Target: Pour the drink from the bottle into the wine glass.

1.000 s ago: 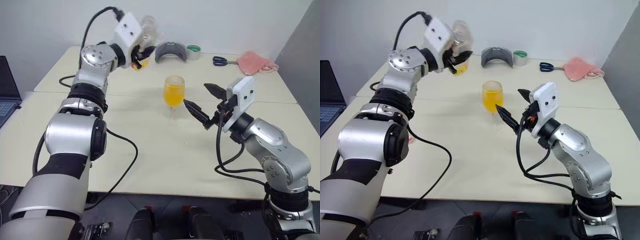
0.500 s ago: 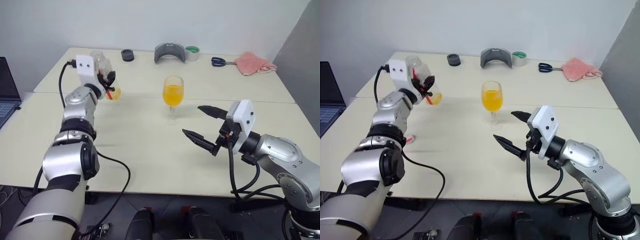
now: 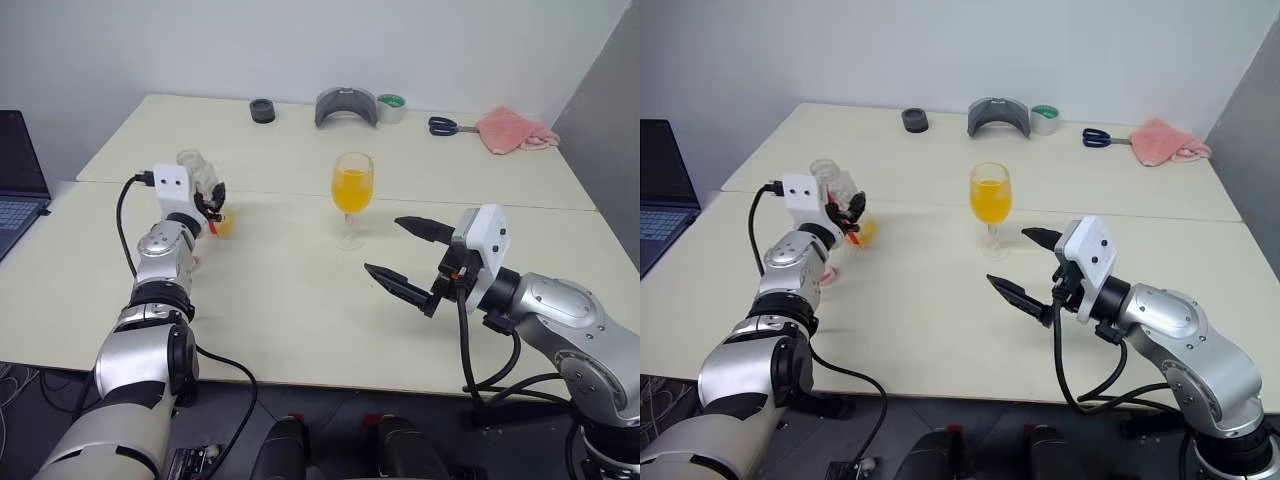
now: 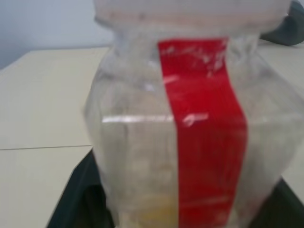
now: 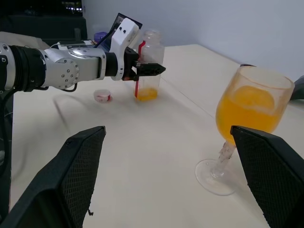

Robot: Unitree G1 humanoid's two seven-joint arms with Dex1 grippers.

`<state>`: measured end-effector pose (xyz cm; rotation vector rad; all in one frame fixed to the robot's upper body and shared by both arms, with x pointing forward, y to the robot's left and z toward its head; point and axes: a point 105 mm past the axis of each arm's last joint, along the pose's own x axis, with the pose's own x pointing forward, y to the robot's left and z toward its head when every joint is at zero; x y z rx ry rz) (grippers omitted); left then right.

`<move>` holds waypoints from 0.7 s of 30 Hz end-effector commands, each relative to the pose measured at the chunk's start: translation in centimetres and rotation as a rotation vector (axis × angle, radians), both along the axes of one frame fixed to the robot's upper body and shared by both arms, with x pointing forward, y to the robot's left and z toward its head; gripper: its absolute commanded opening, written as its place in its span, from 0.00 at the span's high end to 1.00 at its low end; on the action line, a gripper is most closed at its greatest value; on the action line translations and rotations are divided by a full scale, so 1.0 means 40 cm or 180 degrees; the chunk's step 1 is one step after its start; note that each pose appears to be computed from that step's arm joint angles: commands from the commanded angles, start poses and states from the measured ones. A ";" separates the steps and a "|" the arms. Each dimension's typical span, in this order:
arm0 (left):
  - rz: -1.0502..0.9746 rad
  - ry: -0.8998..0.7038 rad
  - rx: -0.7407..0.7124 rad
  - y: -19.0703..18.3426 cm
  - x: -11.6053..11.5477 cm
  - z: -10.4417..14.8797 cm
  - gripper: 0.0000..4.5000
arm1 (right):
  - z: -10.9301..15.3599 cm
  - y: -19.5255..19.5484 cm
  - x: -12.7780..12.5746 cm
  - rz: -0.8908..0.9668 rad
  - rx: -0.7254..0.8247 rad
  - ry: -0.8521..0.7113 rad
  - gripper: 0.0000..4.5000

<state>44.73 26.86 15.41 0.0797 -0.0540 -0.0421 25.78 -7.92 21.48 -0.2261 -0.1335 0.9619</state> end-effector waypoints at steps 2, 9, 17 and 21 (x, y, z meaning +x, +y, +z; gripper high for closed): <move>-0.0016 -0.0080 -0.0017 0.003 0.000 0.020 0.04 | 0.031 0.000 -0.004 -0.0001 0.0059 -0.0154 0.00; -0.0021 0.0025 0.0018 0.015 -0.015 0.003 0.01 | 0.018 -0.010 -0.011 -0.0071 0.0047 -0.0113 0.00; -0.0017 0.0141 0.0046 0.043 -0.106 -0.030 0.01 | -0.033 -0.043 -0.024 -0.0264 -0.0025 0.0077 0.00; -0.0112 0.0231 0.0015 0.017 -0.172 -0.036 0.01 | -0.064 -0.086 -0.020 -0.0649 0.0001 0.0172 0.00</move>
